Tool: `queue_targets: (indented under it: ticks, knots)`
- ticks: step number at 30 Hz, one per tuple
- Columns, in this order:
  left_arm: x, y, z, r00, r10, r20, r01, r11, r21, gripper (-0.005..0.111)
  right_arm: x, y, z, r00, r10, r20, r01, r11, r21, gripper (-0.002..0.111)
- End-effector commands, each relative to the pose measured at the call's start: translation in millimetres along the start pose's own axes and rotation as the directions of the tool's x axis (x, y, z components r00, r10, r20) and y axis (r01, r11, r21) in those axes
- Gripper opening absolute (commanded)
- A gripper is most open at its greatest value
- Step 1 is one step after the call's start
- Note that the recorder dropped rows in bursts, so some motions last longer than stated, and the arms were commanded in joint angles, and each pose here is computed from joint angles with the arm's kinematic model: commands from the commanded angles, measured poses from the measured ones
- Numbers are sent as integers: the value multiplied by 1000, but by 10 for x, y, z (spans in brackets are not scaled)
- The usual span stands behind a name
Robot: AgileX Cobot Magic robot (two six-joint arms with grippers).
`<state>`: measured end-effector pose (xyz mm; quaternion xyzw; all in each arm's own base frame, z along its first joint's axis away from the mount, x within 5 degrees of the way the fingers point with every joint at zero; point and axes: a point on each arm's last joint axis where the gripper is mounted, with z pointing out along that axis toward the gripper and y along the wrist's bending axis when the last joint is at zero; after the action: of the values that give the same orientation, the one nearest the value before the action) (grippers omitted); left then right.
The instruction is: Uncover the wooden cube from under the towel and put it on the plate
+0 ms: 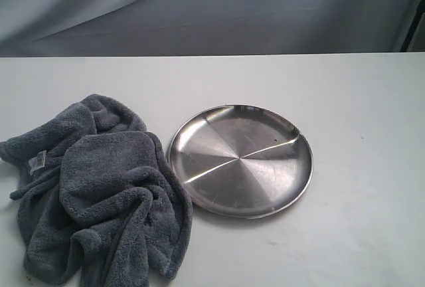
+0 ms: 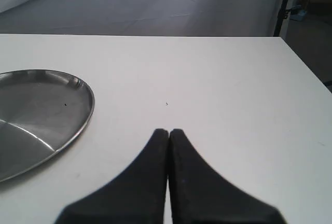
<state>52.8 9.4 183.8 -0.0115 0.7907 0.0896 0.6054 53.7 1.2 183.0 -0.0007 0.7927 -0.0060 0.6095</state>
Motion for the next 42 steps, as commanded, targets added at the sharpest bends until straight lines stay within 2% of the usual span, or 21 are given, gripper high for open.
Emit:
queue_targets:
  ticks: [1, 14, 24, 29, 31, 34, 35, 37, 40, 41, 42]
  knots:
    - [11, -2, 3, 1000, -7, 3, 7, 1000, 0, 0, 10, 1, 1, 1000, 9, 1, -9, 1000, 0, 0]
    - [11, -2, 3, 1000, -7, 3, 7, 1000, 0, 0, -7, -2, 1, 1000, 9, 20, -9, 1000, 3, 0]
    - [11, -2, 3, 1000, -7, 3, 7, 1000, 0, 0, -186, -28, -21, 976, 26, 217, -32, 999, 25, 0]
    - [11, -2, 3, 1000, -7, 3, 7, 1000, 0, 0, -318, -54, -62, 926, 97, 365, -112, 993, 20, 0]
    - [11, -2, 3, 1000, -7, 3, 7, 1000, 0, 0, -366, -73, -84, 886, 193, 421, -209, 978, -8, 0]
    - [11, -2, 3, 1000, -7, 3, 7, 1000, 0, 0, -424, -117, -118, 801, 343, 491, -362, 930, -60, 0]
    - [11, -2, 3, 1000, -7, 3, 7, 1000, 0, 0, -434, -135, -126, 750, 431, 501, -445, 890, -98, 0]
    - [11, -2, 3, 1000, -7, 3, 7, 1000, 0, 0, -431, -135, -125, 724, 483, 492, -490, 863, -126, 0]
    - [11, -2, 3, 1000, -7, 3, 7, 1000, 0, 0, -514, -77, -157, 771, 473, 427, -459, 877, -142, 0]
    - [11, -2, 3, 1000, -7, 3, 7, 1000, 0, 0, -619, -40, -216, 822, 400, 406, -380, 916, -132, 0]
    - [11, -2, 3, 1000, -7, 3, 7, 1000, 0, 0, -650, -22, -237, 843, 375, 385, -352, 927, -130, 0]
